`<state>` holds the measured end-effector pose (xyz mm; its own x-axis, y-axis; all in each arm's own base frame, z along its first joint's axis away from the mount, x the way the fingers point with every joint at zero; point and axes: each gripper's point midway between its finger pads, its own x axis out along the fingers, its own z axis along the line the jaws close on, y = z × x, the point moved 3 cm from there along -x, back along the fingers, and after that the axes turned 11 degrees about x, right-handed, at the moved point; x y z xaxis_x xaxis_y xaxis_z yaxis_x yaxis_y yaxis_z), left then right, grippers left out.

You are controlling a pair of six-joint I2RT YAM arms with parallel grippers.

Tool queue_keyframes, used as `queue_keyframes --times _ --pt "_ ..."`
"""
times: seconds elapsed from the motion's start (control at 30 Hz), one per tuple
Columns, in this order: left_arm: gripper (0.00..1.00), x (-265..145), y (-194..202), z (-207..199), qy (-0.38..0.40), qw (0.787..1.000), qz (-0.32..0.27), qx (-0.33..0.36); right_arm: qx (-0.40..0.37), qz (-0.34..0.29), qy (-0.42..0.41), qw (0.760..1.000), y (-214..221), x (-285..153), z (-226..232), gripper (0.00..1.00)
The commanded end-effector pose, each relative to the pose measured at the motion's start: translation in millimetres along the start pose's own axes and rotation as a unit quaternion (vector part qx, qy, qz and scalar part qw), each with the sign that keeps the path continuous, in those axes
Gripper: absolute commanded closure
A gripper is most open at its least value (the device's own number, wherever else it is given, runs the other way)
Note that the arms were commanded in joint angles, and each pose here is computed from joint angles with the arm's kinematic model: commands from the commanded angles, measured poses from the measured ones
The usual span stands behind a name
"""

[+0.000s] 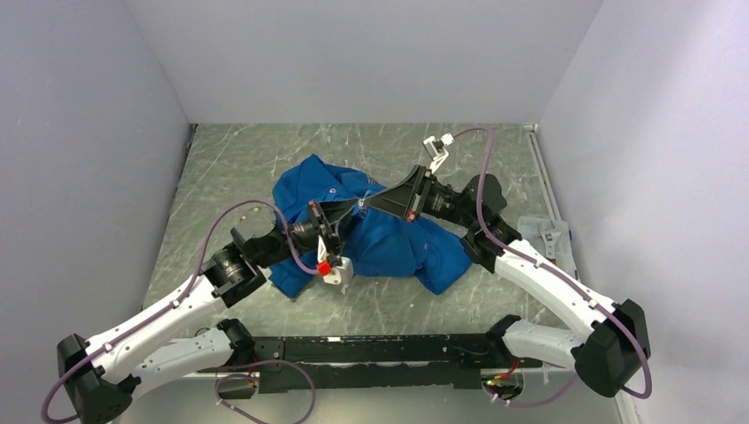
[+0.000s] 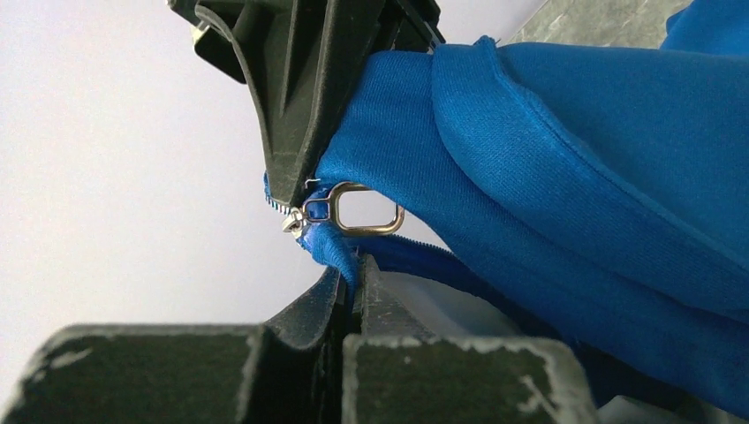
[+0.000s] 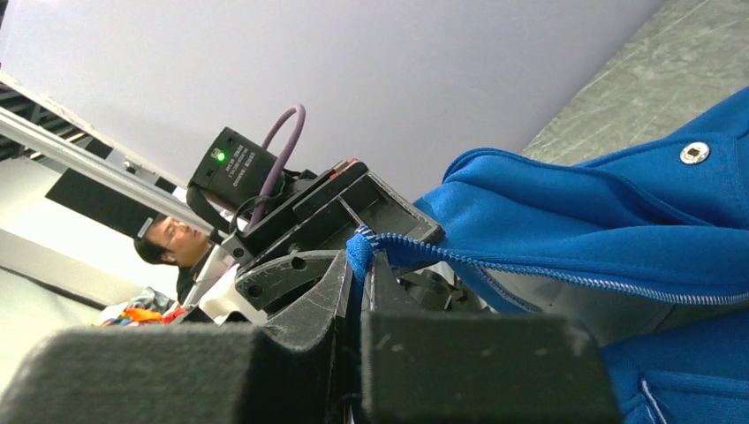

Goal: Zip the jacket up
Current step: Insert the zipper into the jacket.

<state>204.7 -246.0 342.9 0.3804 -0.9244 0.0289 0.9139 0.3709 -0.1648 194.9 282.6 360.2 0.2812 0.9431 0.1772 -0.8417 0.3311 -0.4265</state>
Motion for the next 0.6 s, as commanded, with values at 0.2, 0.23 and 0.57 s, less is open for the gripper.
queue_keyframes --times 0.2,0.23,0.57 --pt "1.0 -12.3 -44.9 15.0 -0.029 0.989 -0.123 0.078 0.004 -0.082 0.017 0.996 -17.4 -7.6 1.4 1.0" --pt "1.0 -12.6 -45.5 15.1 -0.027 0.989 -0.124 0.077 0.004 -0.083 0.019 0.996 -18.1 -7.9 1.5 1.0" --pt "0.8 -3.3 -15.3 31.9 -0.064 0.997 -0.028 0.039 0.002 -0.057 0.0 0.998 -10.5 0.3 10.3 1.0"
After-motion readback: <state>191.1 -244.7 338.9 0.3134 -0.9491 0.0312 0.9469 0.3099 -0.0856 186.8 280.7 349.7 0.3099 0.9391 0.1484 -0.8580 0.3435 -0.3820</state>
